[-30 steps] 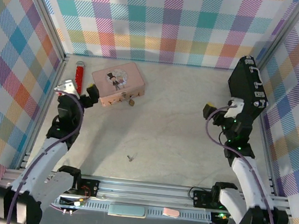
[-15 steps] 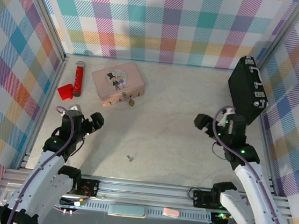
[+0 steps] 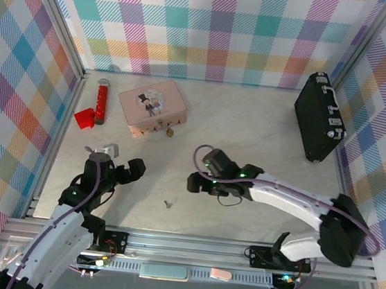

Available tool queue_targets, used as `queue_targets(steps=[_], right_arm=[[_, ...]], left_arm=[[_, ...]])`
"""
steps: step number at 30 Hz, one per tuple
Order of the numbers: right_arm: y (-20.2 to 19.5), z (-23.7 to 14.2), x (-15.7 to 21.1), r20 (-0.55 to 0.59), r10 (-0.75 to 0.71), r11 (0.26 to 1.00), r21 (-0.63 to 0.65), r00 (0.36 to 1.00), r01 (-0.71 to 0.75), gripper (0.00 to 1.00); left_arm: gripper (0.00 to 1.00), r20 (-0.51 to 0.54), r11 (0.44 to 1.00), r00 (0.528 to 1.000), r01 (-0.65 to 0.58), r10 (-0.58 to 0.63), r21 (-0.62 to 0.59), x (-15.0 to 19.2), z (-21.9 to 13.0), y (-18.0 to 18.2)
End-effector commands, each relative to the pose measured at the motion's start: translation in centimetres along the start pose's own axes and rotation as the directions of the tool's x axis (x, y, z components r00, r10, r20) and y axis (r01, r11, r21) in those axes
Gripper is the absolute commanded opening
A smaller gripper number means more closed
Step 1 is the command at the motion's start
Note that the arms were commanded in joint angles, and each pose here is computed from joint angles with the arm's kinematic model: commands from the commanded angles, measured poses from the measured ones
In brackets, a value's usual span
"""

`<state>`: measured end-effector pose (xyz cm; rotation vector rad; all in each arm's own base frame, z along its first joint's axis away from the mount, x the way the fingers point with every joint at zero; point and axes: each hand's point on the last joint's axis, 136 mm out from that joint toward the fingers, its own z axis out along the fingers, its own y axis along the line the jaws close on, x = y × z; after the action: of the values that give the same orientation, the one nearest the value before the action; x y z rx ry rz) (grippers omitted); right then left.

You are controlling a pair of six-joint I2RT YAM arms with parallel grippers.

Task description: Unlock a padlock with a key

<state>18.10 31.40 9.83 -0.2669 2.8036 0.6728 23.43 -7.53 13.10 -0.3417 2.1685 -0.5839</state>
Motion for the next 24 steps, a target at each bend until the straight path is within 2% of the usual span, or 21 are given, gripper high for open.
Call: queue_targets(steps=[1,6,13,24], right_arm=[[2.1,1.0,1.0,-0.061,-0.009,1.0,0.003,0.998,0.01,0.74],[4.2,3.3,3.2,-0.159,-0.051,0.999,-0.001,0.986,0.052,0.65],[5.1,5.7,4.8,-0.253,-0.056,0.997,0.04,0.966,0.069,0.52],[4.9,7.7,5.5,-0.311,-0.036,0.992,0.101,0.95,0.071,0.41]], left_arm=[[1.0,0.062,1.0,0.998,-0.014,0.013,0.003,-0.8,-0.7,0.0],[1.0,0.106,1.0,0.994,-0.006,0.007,-0.017,-1.2,-1.8,0.5],[1.0,0.129,0.998,0.992,0.004,0.004,-0.058,-1.6,-2.4,1.1],[1.0,0.138,0.997,0.99,0.0,0.01,-0.073,-1.6,-2.7,1.3]])
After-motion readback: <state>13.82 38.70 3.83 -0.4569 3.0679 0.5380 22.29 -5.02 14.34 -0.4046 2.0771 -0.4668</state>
